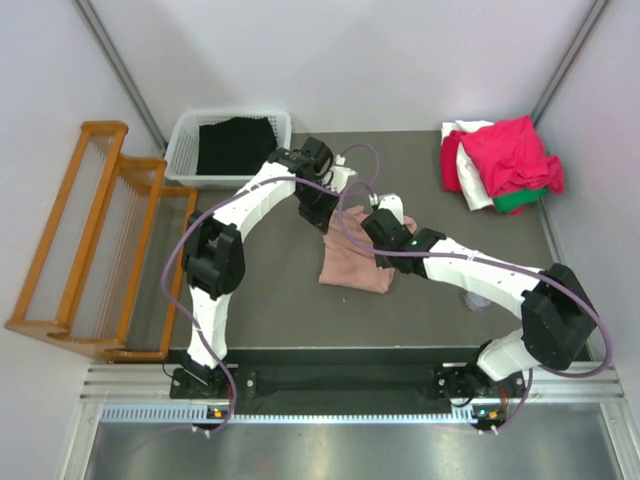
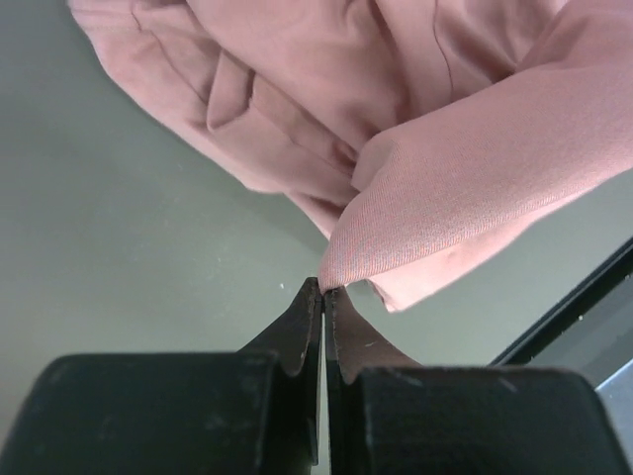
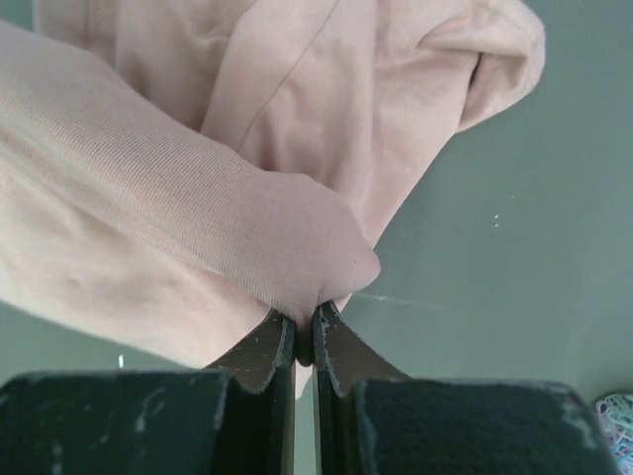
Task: Fold and stack the t-shirts
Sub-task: Fold the tshirt
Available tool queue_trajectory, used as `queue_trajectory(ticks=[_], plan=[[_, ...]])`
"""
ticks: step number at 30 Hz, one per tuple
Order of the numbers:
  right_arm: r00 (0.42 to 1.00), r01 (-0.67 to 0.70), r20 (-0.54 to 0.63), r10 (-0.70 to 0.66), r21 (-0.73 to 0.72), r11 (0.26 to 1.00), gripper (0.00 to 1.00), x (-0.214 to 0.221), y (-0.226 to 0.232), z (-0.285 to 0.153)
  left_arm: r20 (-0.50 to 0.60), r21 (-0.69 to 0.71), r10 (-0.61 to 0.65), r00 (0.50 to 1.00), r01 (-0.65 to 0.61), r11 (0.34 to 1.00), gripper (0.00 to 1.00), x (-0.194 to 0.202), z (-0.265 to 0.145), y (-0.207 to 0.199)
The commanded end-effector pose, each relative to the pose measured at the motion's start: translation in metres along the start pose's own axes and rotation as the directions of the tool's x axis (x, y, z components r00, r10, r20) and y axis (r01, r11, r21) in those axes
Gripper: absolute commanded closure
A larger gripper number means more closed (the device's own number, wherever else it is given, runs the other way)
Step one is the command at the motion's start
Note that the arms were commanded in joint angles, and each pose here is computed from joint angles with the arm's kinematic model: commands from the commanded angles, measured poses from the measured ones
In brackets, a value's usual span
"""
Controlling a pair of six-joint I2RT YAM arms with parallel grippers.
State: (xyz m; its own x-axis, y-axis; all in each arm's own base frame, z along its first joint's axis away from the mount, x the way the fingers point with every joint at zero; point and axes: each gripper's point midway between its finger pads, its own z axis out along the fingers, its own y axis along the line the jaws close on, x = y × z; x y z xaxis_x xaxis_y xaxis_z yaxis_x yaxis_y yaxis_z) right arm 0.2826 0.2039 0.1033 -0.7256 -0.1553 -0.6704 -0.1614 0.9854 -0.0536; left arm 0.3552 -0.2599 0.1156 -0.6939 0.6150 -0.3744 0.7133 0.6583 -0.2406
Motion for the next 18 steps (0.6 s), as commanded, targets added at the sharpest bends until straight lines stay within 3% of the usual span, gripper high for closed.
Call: queue_trajectory(ticks=[1,18], plan=[[1.0,-0.001,0.018,-0.001,0.079,0.997,1.0,-0.017,-0.026,0.009,0.069,-0.087,0.025,0.997,-0.019,0.996,1.0,-0.025,-0.007,0.023],[0.998,-0.005,-0.062,0.013,0.14,0.99,1.0,-0.01,-0.043,0.064,0.068,-0.147,0.025,0.997,-0.015,0.989,1.0,-0.039,0.015,0.045]])
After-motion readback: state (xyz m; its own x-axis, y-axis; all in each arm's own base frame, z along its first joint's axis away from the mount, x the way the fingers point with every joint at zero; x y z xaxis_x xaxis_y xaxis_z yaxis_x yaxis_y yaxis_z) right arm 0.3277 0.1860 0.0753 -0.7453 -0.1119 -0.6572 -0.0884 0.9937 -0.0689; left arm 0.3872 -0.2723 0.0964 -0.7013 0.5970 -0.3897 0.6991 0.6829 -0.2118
